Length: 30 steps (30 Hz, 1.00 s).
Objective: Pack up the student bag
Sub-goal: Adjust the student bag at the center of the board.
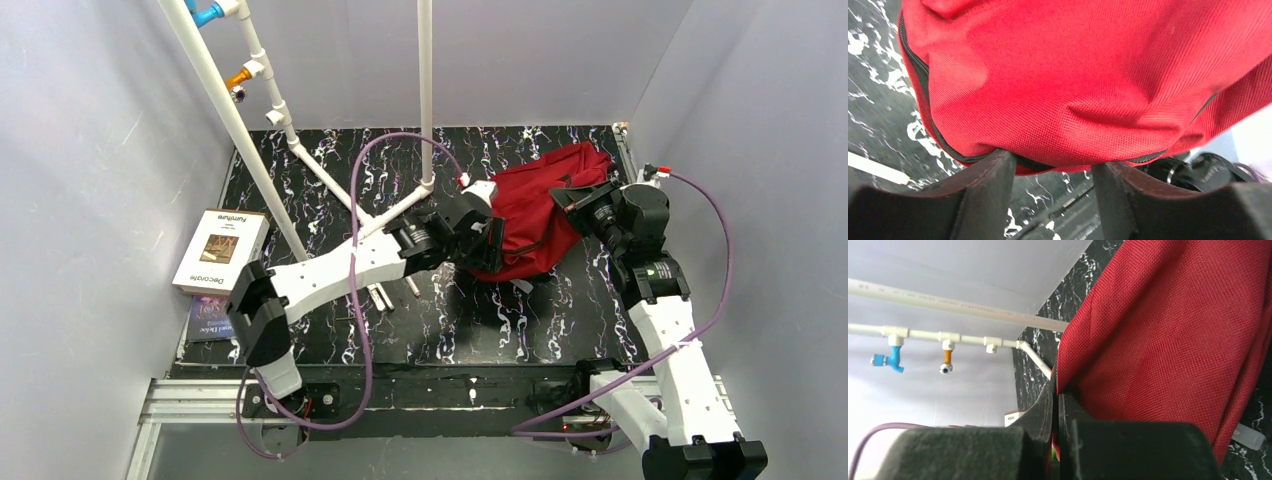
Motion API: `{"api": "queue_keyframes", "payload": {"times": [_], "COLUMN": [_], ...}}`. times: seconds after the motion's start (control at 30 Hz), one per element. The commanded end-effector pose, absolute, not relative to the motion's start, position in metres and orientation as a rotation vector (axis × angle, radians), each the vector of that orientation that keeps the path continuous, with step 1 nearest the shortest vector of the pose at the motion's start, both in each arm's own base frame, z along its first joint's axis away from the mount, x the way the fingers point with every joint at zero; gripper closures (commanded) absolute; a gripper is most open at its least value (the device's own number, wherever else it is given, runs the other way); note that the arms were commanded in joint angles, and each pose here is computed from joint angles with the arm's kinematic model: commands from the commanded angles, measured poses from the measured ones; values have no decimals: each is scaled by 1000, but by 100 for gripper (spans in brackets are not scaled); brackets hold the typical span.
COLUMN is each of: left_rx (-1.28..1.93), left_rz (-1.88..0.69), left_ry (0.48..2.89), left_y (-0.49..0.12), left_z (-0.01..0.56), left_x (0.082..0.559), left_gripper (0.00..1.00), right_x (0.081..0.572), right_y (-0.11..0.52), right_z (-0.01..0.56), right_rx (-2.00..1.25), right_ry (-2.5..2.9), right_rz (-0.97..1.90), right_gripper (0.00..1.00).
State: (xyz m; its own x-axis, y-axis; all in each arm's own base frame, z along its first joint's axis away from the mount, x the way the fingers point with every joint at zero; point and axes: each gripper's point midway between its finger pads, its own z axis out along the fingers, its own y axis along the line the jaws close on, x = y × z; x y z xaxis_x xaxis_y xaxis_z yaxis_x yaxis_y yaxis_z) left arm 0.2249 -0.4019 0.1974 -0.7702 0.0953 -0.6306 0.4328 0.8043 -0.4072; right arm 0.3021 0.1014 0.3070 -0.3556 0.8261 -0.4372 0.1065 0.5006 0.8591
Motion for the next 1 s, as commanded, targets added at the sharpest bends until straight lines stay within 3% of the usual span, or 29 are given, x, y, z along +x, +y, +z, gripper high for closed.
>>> {"api": "queue_keyframes", "payload": {"times": [0.0,0.13,0.3,0.43,0.67,0.77,0.97], "left_rx": [430,431,440,489,509,530,539], "left_rz": [-615,-653,-671,-705,-577,-555,-619], "left_ry": [2243,2285,2281,2293,2369,2382,2396], "left_y": [-401,-403,-405,-415,-402,-392,-372], "left_z": [227,219,220,218,193,195,213], "left_x": [274,307,348,364,373,365,332], "left_gripper": [50,66,78,80,53,34,24], "right_x": [307,315,340,371,413,418,396], "right_y": [100,90,85,78,78,81,61], "right_z": [312,304,284,273,231,206,117], "right_rx": [737,733,753,751,629,571,565], "right_ry": [1742,1755,1755,1731,1772,1785,1982], "right_rz": [928,851,835,815,775,770,549], "right_gripper": [99,99,99,99,99,99,99]}}
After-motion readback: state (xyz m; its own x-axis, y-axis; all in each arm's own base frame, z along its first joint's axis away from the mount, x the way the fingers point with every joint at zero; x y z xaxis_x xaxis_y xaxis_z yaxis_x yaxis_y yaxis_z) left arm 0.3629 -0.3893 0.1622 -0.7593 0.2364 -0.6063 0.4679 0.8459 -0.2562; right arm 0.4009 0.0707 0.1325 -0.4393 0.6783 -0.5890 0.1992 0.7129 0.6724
